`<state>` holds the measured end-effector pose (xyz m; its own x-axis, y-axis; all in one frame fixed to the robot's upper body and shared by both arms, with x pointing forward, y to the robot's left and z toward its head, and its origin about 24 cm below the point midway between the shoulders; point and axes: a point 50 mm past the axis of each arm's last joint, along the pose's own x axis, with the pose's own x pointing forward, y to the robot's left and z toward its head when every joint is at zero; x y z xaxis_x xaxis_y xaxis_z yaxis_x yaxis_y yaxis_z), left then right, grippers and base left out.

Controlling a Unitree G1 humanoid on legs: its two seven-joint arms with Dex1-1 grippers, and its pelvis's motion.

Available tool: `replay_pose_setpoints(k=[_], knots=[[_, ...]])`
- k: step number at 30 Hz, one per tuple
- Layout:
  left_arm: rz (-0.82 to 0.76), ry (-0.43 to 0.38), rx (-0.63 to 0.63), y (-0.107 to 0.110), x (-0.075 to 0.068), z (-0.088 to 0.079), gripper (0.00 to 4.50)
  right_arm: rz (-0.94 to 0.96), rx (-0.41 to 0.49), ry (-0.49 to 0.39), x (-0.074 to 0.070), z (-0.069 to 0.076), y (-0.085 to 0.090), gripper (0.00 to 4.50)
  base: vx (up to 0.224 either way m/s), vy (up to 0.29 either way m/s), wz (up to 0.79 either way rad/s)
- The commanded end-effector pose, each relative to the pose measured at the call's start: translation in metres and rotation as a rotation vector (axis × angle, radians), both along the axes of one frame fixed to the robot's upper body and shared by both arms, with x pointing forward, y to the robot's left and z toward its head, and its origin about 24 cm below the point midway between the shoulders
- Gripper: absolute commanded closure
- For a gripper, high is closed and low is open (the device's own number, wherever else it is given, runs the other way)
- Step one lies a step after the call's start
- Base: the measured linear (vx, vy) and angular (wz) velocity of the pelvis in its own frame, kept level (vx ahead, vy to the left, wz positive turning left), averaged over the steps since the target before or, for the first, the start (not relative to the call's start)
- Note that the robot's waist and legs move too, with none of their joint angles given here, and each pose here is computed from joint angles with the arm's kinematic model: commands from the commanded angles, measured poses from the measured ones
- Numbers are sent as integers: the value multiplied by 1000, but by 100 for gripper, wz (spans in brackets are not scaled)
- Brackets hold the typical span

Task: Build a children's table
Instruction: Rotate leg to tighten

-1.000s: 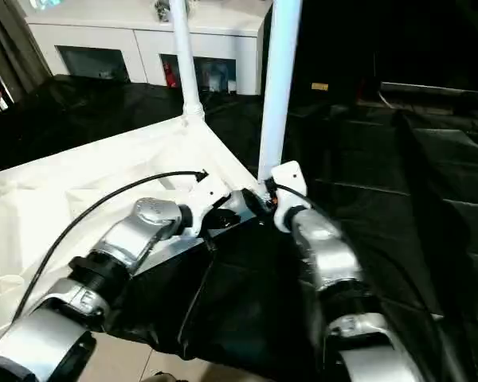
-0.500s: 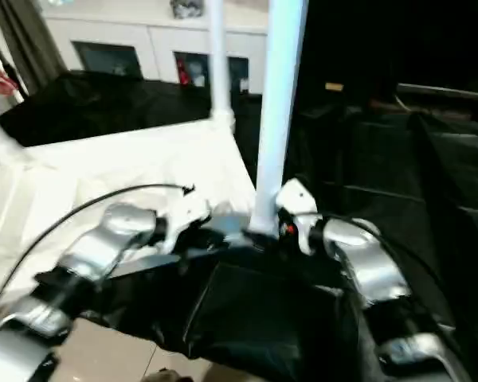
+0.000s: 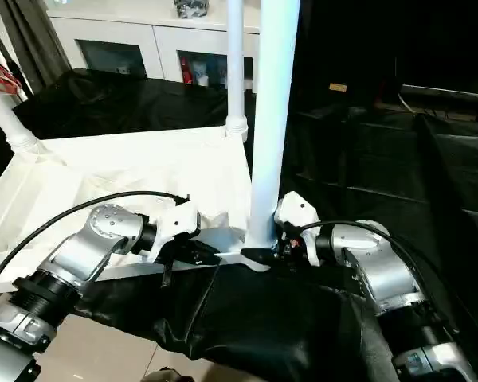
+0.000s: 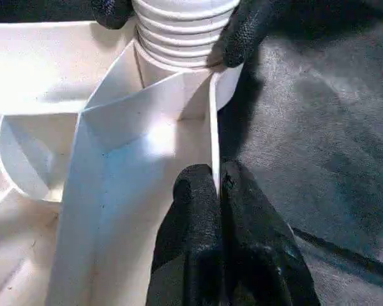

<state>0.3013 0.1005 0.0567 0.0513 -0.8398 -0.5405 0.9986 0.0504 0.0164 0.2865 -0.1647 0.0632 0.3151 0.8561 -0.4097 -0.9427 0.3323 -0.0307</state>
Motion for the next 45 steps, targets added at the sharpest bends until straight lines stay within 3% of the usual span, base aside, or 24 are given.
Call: replay_pose_setpoints(k=[1,8,9,13,17,18,23,31,37,42,45], knots=[[-73,-29,-20,-7,-2,10,450,25,3,16,-3,-1,6,177,0,0,0],[163,-61,-58,-19,19,9,450,-271,49,17,17,-16,13,178,0,0,0],[251,-94,-50,-25,29,9,450,-414,61,25,27,-22,15,178,0,0,0],[393,-133,-53,-41,43,13,450,-613,80,31,40,-31,26,178,0,0,0],[425,-136,-75,-57,46,16,450,-746,115,27,49,-34,40,178,0,0,0],[420,-138,-77,-59,46,16,450,-752,130,29,49,-34,43,143,0,0,0],[365,-130,-89,-68,41,14,450,-732,180,55,49,-33,53,88,0,0,0],[247,-123,-88,-59,31,12,450,-637,161,-50,50,-18,36,33,0,0,0],[168,-95,-87,-46,24,10,450,-388,116,-69,32,-8,19,33,0,0,0],[51,-57,-82,-31,12,10,450,-143,75,-14,8,-3,4,33,0,0,0],[0,-55,-76,-25,8,11,450,-84,70,-5,3,1,0,33,0,0,0]])
